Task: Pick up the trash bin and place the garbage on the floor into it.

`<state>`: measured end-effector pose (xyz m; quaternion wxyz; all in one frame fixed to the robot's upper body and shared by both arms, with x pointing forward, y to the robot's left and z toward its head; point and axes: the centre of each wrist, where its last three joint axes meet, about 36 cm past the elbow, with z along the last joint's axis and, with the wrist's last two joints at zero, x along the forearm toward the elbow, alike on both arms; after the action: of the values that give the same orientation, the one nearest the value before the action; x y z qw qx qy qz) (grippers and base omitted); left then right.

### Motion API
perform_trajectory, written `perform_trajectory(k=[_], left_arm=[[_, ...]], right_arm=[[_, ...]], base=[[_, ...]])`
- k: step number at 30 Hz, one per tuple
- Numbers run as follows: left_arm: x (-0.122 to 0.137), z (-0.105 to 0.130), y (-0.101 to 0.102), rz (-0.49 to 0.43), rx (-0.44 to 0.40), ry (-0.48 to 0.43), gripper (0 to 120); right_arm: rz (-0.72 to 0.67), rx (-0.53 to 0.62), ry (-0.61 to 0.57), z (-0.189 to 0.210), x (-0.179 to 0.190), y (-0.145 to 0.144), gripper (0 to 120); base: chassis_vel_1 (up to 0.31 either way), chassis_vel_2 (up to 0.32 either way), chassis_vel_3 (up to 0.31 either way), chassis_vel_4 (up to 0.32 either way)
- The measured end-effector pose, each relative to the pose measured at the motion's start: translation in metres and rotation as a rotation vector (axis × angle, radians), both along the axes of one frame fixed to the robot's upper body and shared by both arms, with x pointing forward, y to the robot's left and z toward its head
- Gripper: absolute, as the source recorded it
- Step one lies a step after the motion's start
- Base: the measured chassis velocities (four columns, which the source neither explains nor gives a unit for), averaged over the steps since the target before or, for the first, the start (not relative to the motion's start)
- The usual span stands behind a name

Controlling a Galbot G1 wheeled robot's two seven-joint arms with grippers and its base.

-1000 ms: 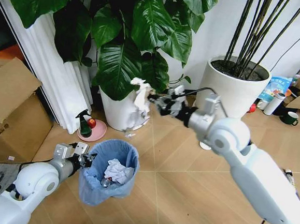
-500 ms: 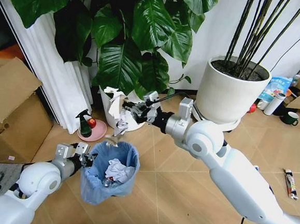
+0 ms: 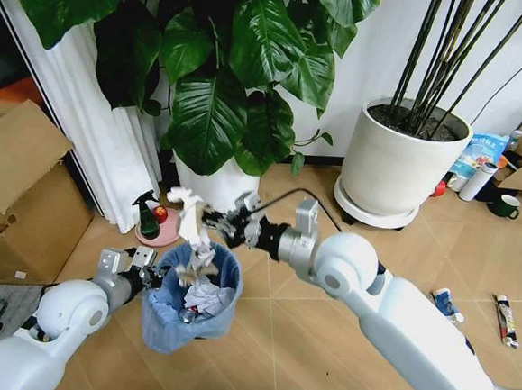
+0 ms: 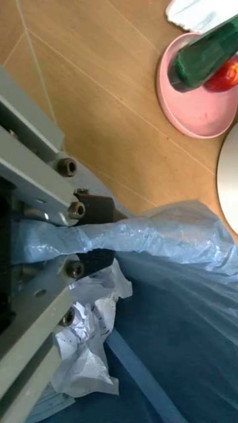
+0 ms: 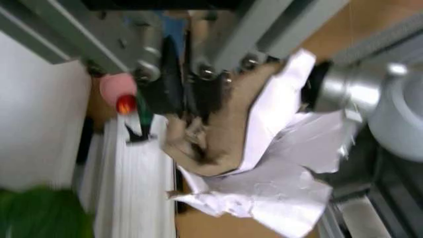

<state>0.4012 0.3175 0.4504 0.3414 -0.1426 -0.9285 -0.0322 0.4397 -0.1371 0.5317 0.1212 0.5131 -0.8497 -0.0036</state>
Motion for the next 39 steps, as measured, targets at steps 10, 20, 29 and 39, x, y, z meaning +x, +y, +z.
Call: perform_trajectory(k=[10, 20, 29, 39], left_arm=[[0.005, 0.000, -0.001, 0.001, -0.007, -0.005, 0], [0.003, 0.001, -0.001, -0.002, -0.005, -0.006, 0], [-0.002, 0.001, -0.003, -0.005, -0.004, -0.003, 0], [-0.005, 0.001, -0.003, -0.006, 0.000, -0.002, 0]], right_arm=[[0.062, -0.048, 0.138, -0.016, -0.008, -0.010, 41], [0.016, -0.057, 0.188, -0.025, -0.005, -0.009, 79], [-0.039, -0.074, 0.195, -0.028, 0.000, -0.014, 100], [-0.132, -0.126, 0.181, -0.036, 0.011, -0.031, 100]], base=[[0.000, 0.000, 0.000, 0.000], [0.000, 0.000, 0.000, 0.000], [0.000, 0.000, 0.000, 0.000], [0.000, 0.000, 0.000, 0.000]])
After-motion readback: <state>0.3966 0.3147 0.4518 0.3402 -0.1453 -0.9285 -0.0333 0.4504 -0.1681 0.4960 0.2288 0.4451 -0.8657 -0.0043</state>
